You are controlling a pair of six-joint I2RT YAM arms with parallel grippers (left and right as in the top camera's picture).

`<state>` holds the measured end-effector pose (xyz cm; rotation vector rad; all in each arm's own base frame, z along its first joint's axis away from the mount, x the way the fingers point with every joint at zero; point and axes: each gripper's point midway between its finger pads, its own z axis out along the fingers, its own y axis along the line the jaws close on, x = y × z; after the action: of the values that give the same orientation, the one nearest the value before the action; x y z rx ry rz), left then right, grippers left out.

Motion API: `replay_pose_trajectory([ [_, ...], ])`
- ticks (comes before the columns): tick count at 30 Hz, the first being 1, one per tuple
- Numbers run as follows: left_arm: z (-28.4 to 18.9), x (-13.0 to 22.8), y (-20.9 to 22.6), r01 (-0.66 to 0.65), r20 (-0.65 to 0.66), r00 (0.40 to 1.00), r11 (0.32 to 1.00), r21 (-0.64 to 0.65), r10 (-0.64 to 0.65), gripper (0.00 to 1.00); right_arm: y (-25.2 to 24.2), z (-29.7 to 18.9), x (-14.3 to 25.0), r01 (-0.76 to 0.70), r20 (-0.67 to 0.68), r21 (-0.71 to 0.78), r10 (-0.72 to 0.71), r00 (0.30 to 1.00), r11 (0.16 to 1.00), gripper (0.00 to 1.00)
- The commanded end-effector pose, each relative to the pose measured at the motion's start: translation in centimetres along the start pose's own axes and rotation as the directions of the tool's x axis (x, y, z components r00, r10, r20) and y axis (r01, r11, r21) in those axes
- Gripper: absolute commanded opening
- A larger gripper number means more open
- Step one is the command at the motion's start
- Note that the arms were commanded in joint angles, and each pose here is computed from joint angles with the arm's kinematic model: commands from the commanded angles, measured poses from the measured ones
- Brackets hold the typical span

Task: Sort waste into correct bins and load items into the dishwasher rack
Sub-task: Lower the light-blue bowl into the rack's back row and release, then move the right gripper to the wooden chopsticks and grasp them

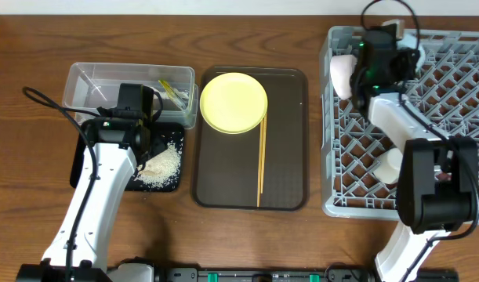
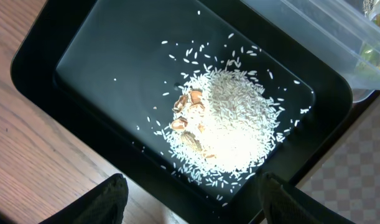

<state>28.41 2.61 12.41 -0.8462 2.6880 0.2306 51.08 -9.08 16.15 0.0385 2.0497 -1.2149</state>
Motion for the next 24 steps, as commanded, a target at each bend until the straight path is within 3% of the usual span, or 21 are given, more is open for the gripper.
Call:
replay_pose_trajectory([
  [1,0.0,0.2,0.0,0.012,-0.010,1.000,1.000,0.011,-0.012,0.70,1.2,-0.4,0.4,-0.036,-0.011,-0.023,0.035,0.999,0.999,0.19],
  [9,0.0,0.2,0.0,0.011,-0.010,1.000,1.000,0.011,-0.011,0.70,1.8,-0.9,2.8,-0.061,-0.098,-0.052,0.056,0.994,0.997,0.26],
  [14,0.0,0.2,0.0,0.011,-0.009,1.000,1.000,0.010,-0.011,0.71,0.5,-2.2,2.8,-0.104,-0.119,-0.069,0.095,0.988,0.992,0.43],
  [18,0.0,0.2,0.0,0.007,-0.008,1.000,1.000,0.008,-0.007,0.71,1.4,-3.9,2.5,-0.095,-0.123,-0.242,0.067,0.990,0.966,0.58],
  [20,0.0,0.2,0.0,0.002,-0.008,1.000,1.000,0.008,-0.002,0.71,1.6,-5.1,2.5,-0.141,-0.144,-0.315,0.099,0.985,0.939,0.58],
  [21,0.0,0.2,0.0,-0.005,-0.008,1.000,1.000,0.008,0.005,0.75,1.6,-5.7,2.5,-0.159,-0.154,-0.350,0.111,0.982,0.923,0.58],
  [24,0.0,0.2,0.1,-0.024,-0.009,1.000,1.000,0.007,0.024,0.77,2.9,-9.0,1.5,-0.204,-0.160,-0.529,0.140,0.977,0.823,0.60],
])
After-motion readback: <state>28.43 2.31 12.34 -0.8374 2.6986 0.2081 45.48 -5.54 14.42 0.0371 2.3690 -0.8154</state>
